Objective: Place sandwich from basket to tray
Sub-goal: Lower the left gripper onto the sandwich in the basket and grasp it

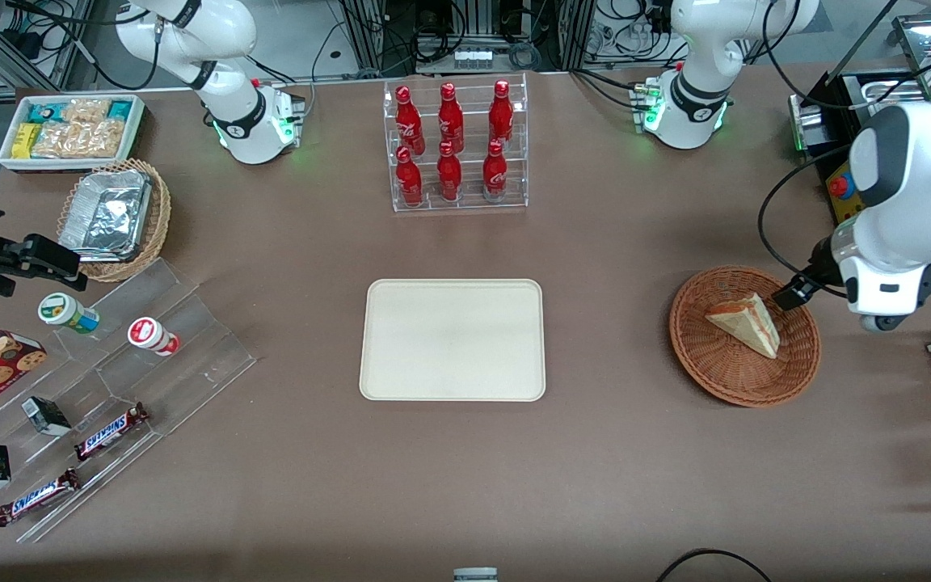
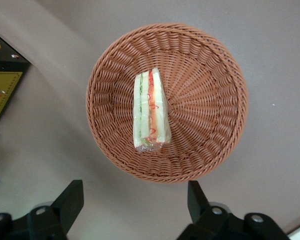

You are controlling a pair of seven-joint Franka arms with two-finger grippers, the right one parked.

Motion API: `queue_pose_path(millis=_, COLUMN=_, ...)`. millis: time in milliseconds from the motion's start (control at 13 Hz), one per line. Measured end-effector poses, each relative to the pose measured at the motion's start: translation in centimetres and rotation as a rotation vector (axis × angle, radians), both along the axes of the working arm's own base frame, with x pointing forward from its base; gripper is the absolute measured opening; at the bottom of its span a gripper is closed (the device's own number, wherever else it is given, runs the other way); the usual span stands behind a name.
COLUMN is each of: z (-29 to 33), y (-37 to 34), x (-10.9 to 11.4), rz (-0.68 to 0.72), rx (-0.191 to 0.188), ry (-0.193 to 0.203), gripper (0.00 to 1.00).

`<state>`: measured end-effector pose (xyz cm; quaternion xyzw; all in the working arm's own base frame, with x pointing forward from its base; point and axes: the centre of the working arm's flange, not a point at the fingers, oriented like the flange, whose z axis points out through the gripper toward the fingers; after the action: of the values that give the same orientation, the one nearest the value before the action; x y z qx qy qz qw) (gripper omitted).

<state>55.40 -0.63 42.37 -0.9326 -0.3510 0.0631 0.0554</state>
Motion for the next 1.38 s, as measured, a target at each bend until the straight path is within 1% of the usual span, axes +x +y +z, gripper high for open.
queue_pose_path(millis=77, z=-1.3, y=0.1, x=-0.2, rz=0.007, rx=0.000, ry=-0.007, gripper=0.95)
queue_pose_path(millis=154, z=-2.7, y=0.3, x=-0.5, rz=0.023, rx=0.000, ry=-0.016, gripper=1.00)
queue_pose_path(millis=231, z=-4.0, y=1.1, x=-0.6, rz=0.051, rx=0.000, ry=-0.028, gripper=1.00)
queue_pose_path(millis=385, z=-6.5, y=2.7, x=-0.7, rz=0.113, rx=-0.006, ry=-0.037, gripper=1.00)
queue_pose_path(millis=615, z=-11.1, y=3.1, x=0.0, rz=0.237, rx=-0.007, ry=-0.052, gripper=1.00)
queue_pose_path(millis=769, z=-13.9, y=3.1, x=0.2, rz=0.274, rx=-0.006, ry=-0.049, gripper=1.00)
queue_pose_path(millis=923, z=-16.0, y=3.1, x=0.1, rz=0.285, rx=-0.009, ry=-0.055, gripper=1.00)
queue_pose_path(millis=1077, z=-17.4, y=3.0, x=-0.1, rz=0.297, rx=-0.017, ry=-0.051, gripper=0.98)
queue_pose_path(millis=1231, z=-18.4, y=2.9, x=-0.3, rz=0.297, rx=-0.018, ry=-0.043, gripper=0.97)
queue_pose_path(millis=1308, z=-18.7, y=2.8, x=-0.5, rz=0.296, rx=-0.017, ry=-0.037, gripper=0.91)
queue_pose_path(millis=1385, z=-18.9, y=2.7, x=-0.5, rz=0.294, rx=-0.017, ry=-0.033, gripper=0.78)
